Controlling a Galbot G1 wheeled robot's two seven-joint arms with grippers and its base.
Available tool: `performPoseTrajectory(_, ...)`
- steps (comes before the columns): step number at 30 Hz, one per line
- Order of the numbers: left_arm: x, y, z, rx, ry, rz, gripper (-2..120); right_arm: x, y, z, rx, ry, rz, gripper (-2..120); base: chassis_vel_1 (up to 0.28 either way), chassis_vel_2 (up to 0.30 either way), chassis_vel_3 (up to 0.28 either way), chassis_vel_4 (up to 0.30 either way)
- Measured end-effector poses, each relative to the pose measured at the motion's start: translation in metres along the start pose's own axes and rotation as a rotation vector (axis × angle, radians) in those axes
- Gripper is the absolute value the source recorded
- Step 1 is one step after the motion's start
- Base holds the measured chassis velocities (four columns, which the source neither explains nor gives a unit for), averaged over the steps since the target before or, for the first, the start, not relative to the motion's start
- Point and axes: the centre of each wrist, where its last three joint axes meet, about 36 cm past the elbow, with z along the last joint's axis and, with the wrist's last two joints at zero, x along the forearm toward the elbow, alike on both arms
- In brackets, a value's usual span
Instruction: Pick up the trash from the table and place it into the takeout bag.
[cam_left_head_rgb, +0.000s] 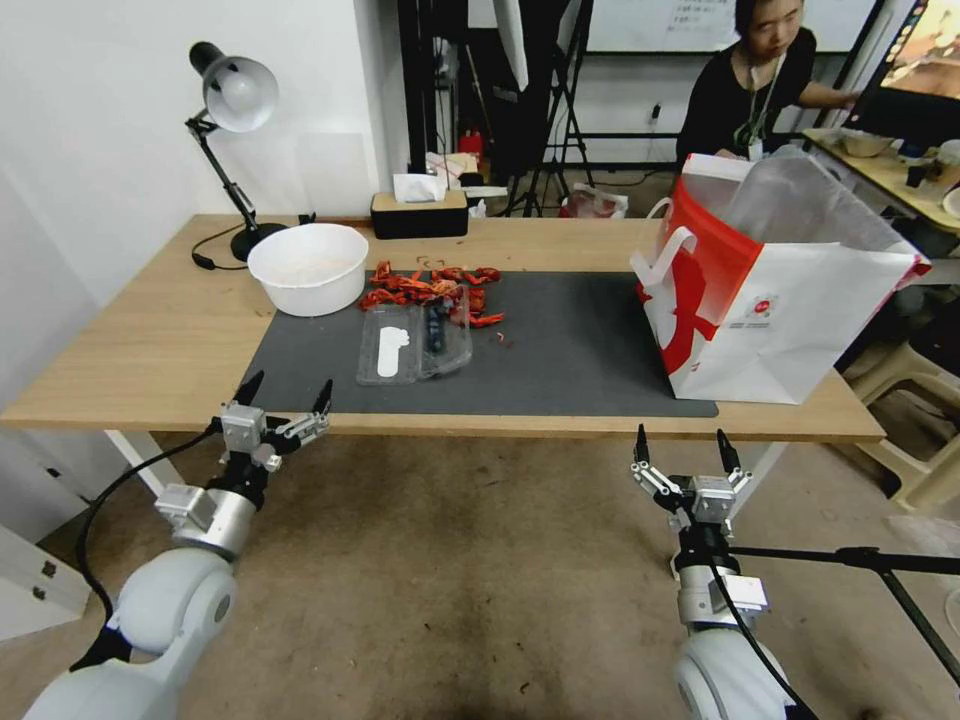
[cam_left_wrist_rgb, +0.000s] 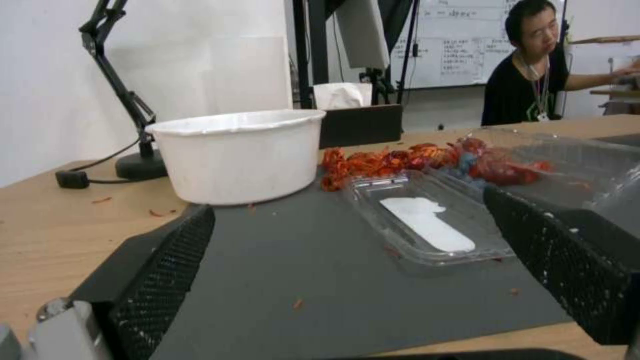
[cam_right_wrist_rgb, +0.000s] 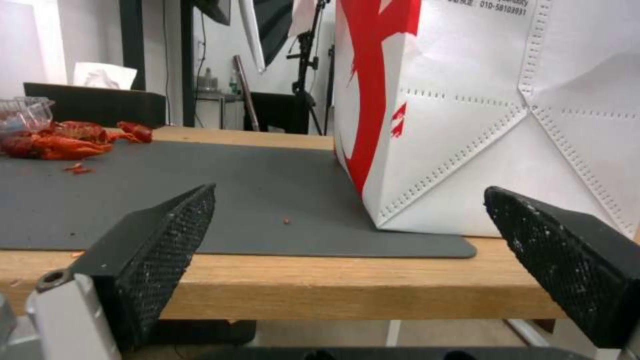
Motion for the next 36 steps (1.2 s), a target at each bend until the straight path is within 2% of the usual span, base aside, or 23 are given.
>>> performPoseTrajectory(16, 0.029, 0.009, 0.016, -0.006, 0.01, -0.029, 100, -0.004, 0.001, -0.002, -0.009, -0.01, -0.006, 100, 0.0, 0.0, 0.0, 0.0)
performPoseTrajectory(36, 0.029, 0.008, 0.02, -0.003, 0.0, -0.03, 100, -0.005, 0.003, -0.003, -0.014, -0.014, -0.014, 100, 0.0, 0.0, 0.0, 0.0)
